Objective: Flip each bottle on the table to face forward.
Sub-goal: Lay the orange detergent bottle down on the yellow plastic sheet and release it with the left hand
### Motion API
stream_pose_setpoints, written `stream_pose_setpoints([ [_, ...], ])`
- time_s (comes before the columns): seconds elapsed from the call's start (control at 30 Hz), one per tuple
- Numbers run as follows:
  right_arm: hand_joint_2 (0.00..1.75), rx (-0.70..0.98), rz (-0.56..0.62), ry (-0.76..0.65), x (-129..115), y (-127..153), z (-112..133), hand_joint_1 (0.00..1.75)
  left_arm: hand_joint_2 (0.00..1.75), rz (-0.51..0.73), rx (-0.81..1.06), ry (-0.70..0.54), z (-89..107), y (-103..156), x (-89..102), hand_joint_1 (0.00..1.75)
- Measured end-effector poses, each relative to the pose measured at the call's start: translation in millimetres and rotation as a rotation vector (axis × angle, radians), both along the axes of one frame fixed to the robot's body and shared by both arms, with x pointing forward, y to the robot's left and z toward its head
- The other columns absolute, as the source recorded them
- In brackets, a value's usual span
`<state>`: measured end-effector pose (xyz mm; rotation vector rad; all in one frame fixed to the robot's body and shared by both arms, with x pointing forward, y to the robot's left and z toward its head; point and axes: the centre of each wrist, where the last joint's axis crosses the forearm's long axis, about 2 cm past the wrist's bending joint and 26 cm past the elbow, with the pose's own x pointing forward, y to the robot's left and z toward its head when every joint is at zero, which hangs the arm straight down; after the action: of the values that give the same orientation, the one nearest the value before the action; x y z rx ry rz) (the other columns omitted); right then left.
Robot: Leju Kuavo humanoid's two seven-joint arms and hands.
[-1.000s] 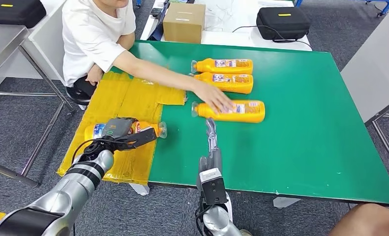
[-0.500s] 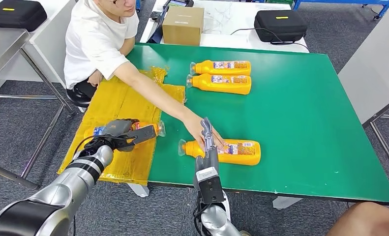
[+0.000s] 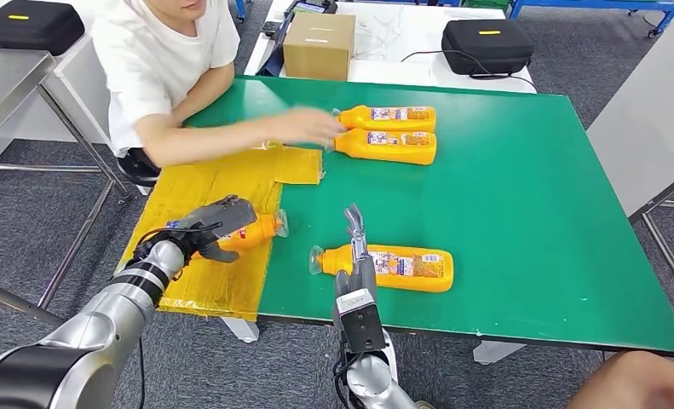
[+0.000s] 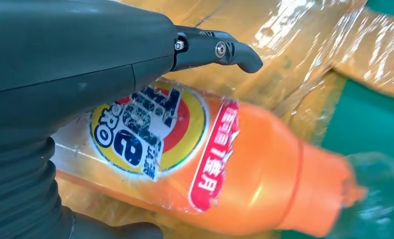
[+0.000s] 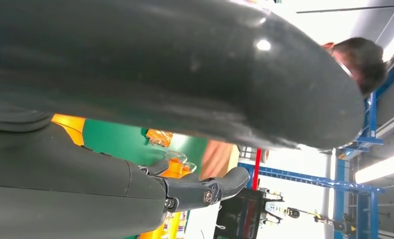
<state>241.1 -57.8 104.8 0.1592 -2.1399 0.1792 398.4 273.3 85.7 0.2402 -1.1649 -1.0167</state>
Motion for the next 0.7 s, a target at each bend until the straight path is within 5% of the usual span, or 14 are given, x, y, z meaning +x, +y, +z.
stream_pose_setpoints([
  [0.33, 0.0, -0.01, -0.041, -0.008, 0.1, -1.1, -0.1, 0.0, 1.75, 0.001, -0.571, -0.158, 4.2, -58.8, -8.3, 0.0],
  [0.7, 0.0, -0.022, -0.065, -0.01, 0.4, -5.0, -2.3, 0.0, 1.75, 0.031, -0.842, -0.283, 40.1, -88.1, -2.3, 0.0],
])
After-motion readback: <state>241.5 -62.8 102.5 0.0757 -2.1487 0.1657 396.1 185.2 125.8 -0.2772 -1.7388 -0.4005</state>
